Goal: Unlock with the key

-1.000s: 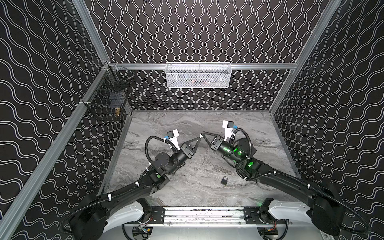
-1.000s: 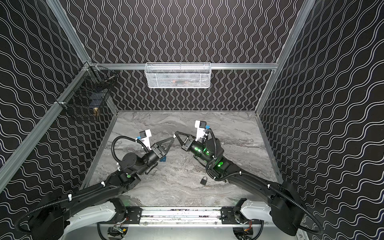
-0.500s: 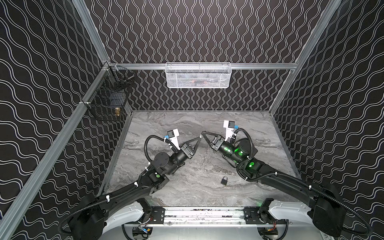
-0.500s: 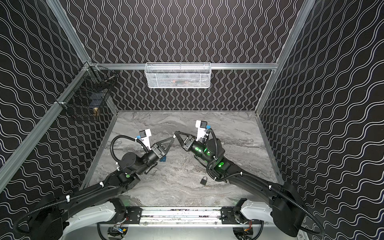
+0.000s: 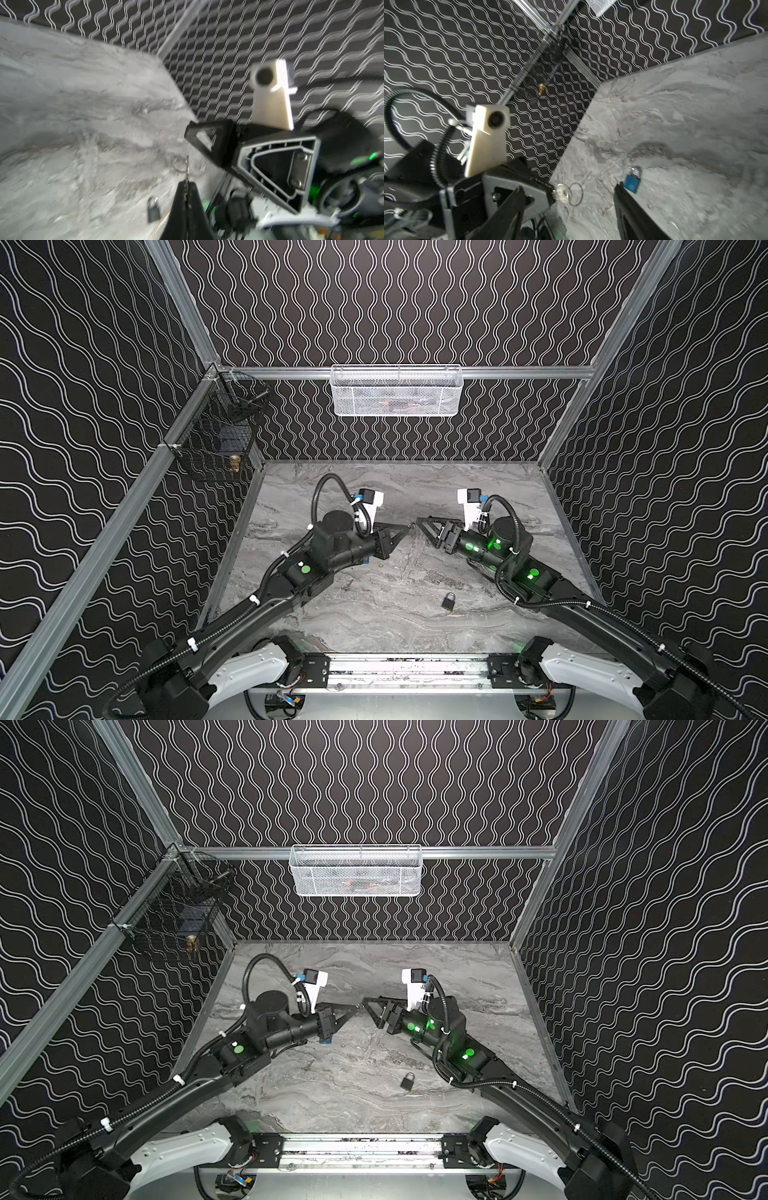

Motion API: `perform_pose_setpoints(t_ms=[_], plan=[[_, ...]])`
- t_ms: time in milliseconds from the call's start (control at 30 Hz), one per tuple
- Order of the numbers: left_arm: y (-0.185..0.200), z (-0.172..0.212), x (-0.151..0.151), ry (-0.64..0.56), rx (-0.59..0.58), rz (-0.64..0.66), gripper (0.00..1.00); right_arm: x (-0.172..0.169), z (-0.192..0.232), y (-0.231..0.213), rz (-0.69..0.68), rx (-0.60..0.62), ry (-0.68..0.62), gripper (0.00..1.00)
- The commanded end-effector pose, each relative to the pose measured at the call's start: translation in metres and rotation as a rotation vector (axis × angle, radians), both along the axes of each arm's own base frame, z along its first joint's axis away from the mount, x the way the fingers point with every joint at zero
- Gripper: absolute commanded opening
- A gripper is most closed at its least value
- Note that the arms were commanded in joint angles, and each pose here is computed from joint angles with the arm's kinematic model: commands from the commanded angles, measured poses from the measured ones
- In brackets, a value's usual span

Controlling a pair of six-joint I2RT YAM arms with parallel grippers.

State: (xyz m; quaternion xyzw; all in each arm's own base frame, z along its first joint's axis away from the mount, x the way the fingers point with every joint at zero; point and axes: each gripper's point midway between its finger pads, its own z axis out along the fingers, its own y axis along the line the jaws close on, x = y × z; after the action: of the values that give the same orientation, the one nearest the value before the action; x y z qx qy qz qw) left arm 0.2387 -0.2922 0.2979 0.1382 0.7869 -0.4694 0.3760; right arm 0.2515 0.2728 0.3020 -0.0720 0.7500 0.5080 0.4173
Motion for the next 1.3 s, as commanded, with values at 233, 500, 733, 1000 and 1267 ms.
perform_pose_setpoints(t_ms=[233,500,733,1000,1267], plan=[[0.009,-0.044,-0.037,-0.009,0.437,-0.323,0.0,-0.042,-0.067,-0.005,0.267,-0.214,0.014,0.67],[0.015,-0.048,-0.042,-0.012,0.553,-0.417,0.0,-0.062,-0.069,0.009,0.438,-0.178,-0.112,0.63],[0.01,-0.051,-0.043,-0.024,0.568,-0.476,0.0,-0.063,-0.063,0.014,0.472,-0.144,-0.247,0.62],[0.002,-0.043,-0.047,-0.058,0.54,-0.54,0.0,-0.062,-0.058,0.019,0.501,-0.146,-0.332,0.57],[0.002,-0.041,-0.052,-0.068,0.529,-0.571,0.0,-0.067,-0.055,0.028,0.584,-0.115,-0.349,0.46]])
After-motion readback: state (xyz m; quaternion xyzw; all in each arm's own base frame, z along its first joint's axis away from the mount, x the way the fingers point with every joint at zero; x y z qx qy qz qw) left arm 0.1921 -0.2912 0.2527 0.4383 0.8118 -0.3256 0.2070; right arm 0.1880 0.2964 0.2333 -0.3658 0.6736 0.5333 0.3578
